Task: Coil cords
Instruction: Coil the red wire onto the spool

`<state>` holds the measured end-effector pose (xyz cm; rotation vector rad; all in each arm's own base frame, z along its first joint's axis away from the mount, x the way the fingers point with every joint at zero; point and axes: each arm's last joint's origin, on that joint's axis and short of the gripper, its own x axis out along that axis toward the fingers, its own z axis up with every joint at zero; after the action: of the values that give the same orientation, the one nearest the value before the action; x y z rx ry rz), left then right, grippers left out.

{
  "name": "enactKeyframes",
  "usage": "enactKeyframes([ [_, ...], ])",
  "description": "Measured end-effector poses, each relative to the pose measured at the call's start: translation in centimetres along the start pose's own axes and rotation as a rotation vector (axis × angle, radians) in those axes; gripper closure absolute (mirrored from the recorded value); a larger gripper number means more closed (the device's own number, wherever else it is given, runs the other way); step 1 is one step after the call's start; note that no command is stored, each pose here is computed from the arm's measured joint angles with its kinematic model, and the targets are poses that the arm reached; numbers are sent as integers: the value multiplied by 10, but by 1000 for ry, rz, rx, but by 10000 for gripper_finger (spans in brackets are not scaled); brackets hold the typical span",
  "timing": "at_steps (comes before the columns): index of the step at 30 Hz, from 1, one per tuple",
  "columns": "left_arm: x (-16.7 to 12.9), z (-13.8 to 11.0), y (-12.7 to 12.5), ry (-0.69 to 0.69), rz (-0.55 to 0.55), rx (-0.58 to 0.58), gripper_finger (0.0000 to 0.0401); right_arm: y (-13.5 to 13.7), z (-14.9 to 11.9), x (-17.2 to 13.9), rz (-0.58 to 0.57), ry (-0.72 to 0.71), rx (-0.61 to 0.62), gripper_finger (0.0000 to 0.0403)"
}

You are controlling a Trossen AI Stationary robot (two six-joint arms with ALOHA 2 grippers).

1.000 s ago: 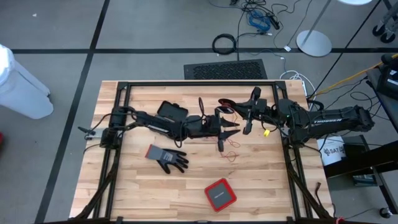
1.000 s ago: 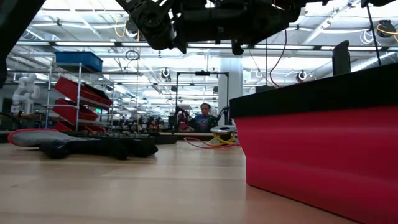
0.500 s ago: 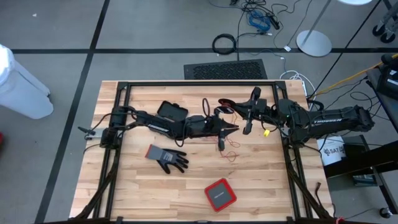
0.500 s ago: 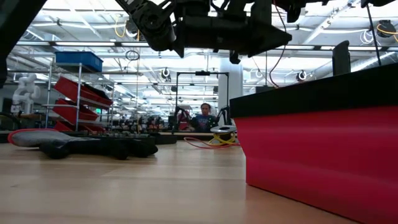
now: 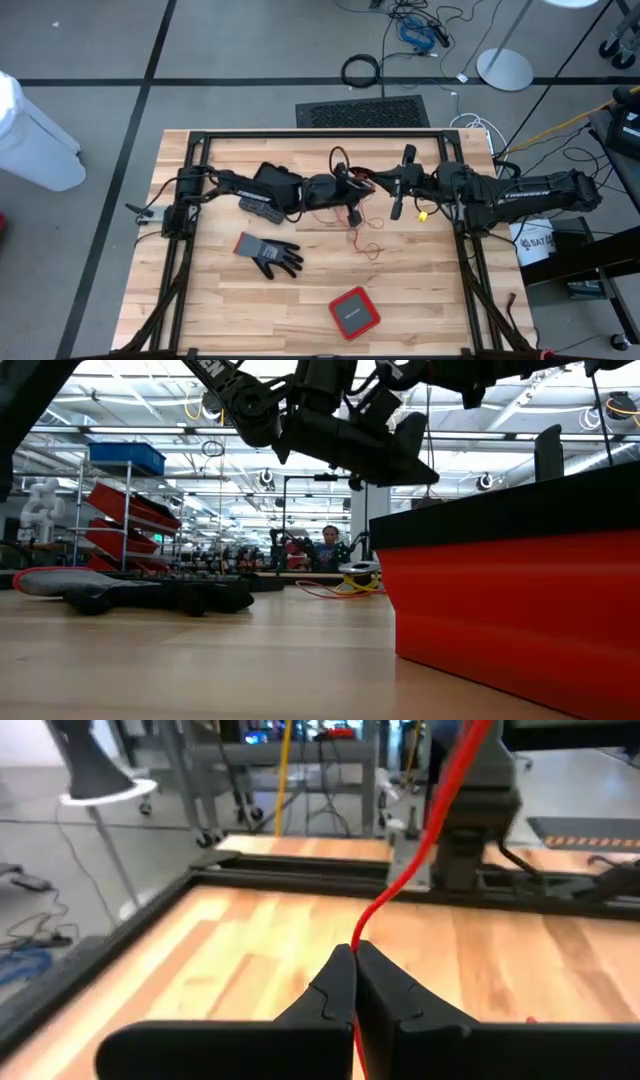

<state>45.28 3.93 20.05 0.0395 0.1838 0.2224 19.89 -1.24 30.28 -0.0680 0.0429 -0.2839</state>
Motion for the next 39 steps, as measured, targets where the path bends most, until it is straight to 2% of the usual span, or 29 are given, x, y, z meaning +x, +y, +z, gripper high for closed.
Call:
enactKeyframes([
  [6,-26,26,16,41,48,53,400,-1,-9,-2,-17,94,-27,403],
  [12,-60,49,32,152,124,98,401,-2,-16,-4,-41,175,-61,403],
  [17,-70,45,40,275,162,115,401,-1,-16,-4,-35,169,-59,403],
  [21,-72,43,39,310,161,124,401,-1,-19,-5,-32,200,-68,403],
  [31,-78,51,41,298,159,118,401,-2,-31,-8,-57,332,-105,403],
  [39,-77,62,38,216,53,-16,401,-4,-47,11,-111,414,-130,403],
])
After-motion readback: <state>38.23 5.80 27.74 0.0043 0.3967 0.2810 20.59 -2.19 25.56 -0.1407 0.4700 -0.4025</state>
